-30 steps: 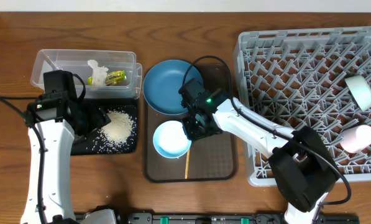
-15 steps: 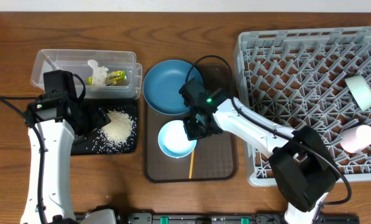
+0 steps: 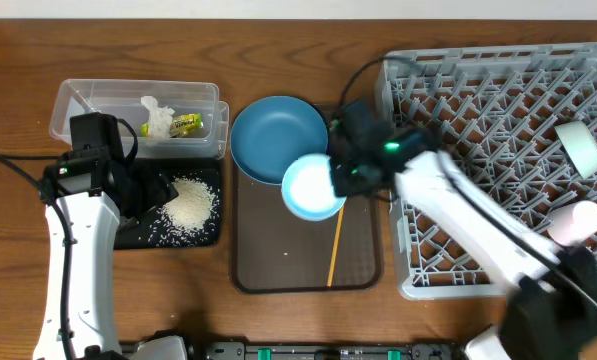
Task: Sort waste into correct bins and load items into the dishwasher rack
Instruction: 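Carry the light-blue bowl with right gripper into the rack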
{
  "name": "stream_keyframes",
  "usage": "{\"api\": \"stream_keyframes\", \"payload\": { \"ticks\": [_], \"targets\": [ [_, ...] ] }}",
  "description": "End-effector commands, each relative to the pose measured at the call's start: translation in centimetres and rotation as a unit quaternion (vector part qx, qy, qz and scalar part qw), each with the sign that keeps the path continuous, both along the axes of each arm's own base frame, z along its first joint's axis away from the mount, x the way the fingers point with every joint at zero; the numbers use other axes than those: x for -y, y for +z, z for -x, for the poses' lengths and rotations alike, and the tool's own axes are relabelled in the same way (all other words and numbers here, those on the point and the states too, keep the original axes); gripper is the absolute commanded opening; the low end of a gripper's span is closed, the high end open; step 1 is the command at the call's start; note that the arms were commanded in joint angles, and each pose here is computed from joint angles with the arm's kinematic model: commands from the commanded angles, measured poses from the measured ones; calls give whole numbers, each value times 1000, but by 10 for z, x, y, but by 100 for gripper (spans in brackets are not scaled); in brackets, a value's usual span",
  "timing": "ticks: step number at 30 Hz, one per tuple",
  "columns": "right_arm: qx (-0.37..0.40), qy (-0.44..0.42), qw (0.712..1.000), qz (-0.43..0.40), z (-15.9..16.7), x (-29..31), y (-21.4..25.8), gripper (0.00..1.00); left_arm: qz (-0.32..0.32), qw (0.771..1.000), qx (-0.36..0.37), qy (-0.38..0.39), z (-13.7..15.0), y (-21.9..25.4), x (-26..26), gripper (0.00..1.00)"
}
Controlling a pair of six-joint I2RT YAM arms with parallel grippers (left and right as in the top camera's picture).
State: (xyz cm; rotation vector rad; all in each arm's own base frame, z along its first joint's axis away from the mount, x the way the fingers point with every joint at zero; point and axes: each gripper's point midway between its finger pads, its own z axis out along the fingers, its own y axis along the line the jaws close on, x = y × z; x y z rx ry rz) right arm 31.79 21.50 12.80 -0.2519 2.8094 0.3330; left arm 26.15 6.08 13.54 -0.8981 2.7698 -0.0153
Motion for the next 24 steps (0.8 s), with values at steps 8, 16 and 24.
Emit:
{"api": "stream_keyframes", "payload": {
  "ticks": [8,16,24],
  "targets": [
    [256,-218,908,248,-49,173,121,1,-8,1000,-5,5,2,-1,-4,82],
    [301,-320,791,426,-58,266,167,0,-8,1000,-5,5,2,-1,-4,82],
    [262,-288,740,549,-87,318,173,1,-8,1000,-5,5,2,-1,-4,83]
  ]
}}
